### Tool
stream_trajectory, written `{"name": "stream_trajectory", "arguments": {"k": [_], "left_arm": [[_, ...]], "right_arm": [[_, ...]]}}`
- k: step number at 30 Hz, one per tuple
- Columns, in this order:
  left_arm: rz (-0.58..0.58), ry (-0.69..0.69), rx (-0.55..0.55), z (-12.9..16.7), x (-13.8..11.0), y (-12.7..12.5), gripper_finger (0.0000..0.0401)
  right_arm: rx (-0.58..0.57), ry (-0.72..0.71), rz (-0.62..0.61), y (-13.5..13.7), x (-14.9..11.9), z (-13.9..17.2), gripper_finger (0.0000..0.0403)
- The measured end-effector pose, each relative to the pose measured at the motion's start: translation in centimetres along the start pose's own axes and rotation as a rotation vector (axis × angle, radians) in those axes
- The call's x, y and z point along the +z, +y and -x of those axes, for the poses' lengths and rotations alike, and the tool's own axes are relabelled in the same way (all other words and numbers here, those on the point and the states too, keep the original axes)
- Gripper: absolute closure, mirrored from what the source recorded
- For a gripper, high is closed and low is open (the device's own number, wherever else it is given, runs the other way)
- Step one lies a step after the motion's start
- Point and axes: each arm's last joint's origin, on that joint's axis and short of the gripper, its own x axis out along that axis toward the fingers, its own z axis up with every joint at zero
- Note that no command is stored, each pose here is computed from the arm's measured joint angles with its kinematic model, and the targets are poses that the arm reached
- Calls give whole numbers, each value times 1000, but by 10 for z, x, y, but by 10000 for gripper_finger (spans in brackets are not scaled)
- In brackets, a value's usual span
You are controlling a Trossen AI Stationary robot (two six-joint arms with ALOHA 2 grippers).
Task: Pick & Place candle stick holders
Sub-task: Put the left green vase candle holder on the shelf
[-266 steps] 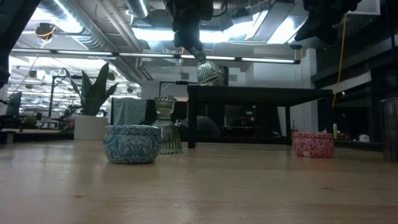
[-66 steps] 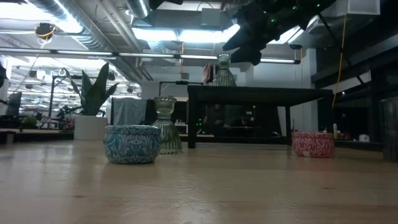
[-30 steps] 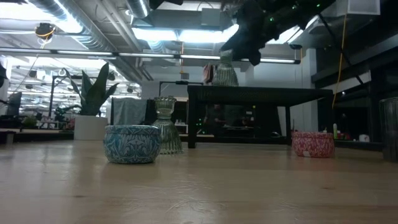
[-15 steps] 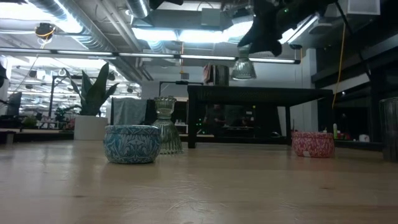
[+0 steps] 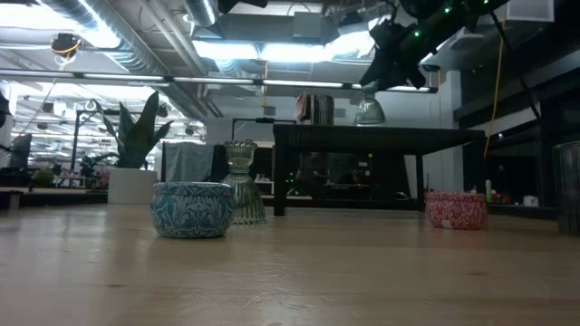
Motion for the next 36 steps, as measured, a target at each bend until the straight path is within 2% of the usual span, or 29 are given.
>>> {"name": "stream_trajectory", "arguments": {"k": [20,36], "left_arm": [[2,0,0,0,0,0,399],[0,0,0,0,0,0,399]], "right_arm": [[-5,66,-7,-6,-9,-41,226],[27,88,-60,-5,-12,-45,226]]}}
